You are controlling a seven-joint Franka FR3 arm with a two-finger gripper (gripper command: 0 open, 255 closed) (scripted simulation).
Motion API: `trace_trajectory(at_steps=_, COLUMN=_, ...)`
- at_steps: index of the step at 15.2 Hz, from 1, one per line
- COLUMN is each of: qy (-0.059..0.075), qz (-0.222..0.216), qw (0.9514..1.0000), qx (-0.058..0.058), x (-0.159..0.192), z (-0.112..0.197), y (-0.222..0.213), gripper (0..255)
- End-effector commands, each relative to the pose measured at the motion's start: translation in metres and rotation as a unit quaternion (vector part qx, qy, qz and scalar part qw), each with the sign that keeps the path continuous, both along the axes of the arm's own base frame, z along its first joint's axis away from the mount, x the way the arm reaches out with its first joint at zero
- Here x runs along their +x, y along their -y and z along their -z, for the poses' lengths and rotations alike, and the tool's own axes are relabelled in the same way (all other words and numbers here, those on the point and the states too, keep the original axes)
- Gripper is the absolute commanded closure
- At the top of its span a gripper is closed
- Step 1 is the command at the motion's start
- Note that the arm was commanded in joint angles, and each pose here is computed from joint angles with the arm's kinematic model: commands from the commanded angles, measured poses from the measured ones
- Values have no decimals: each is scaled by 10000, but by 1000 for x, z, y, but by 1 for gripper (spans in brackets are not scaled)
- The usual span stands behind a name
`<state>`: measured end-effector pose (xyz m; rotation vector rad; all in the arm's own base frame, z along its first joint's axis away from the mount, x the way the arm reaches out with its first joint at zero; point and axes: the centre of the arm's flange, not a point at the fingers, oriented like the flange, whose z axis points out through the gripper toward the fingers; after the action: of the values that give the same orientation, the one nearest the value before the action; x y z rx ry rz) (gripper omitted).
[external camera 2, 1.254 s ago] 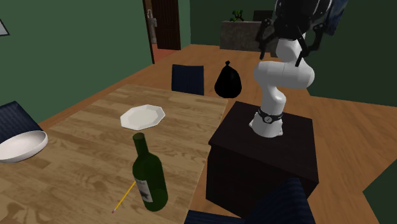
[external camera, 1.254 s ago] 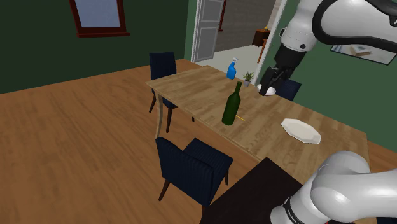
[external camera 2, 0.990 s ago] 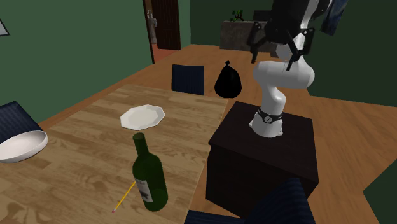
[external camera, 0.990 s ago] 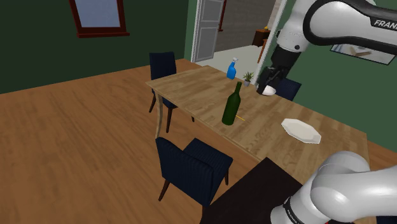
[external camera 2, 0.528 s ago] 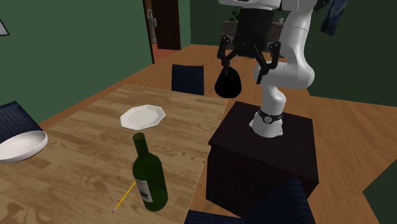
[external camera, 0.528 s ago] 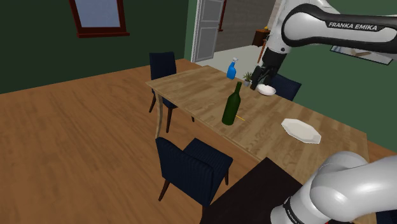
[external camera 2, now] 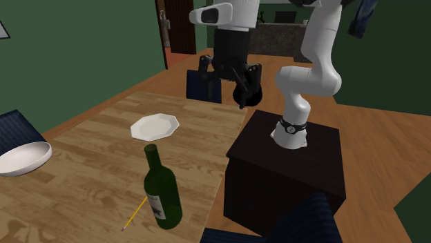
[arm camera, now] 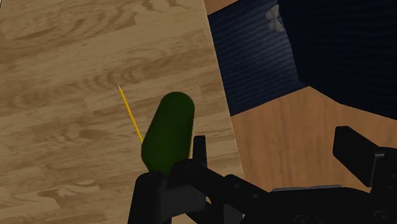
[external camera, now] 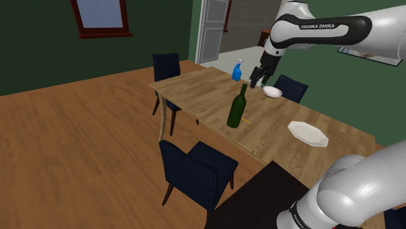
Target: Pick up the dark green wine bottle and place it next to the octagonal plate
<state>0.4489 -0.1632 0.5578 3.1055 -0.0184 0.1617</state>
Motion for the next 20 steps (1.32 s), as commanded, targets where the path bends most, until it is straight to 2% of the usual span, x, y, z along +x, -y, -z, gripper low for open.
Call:
trace_trajectory(at_steps=1, qy=-1, qz=-20, qw=10000, qx=10, x=19, z=11, y=18, gripper=0)
trace_trajectory(at_steps=14, qy=-22, qz=-135, qw=9998, qx=116, x=140, z=69, y=129, gripper=0)
trace_trajectory(at_steps=20, qy=-23, qz=-139, qw=9998, qx=119, x=146, z=97, y=133, gripper=0)
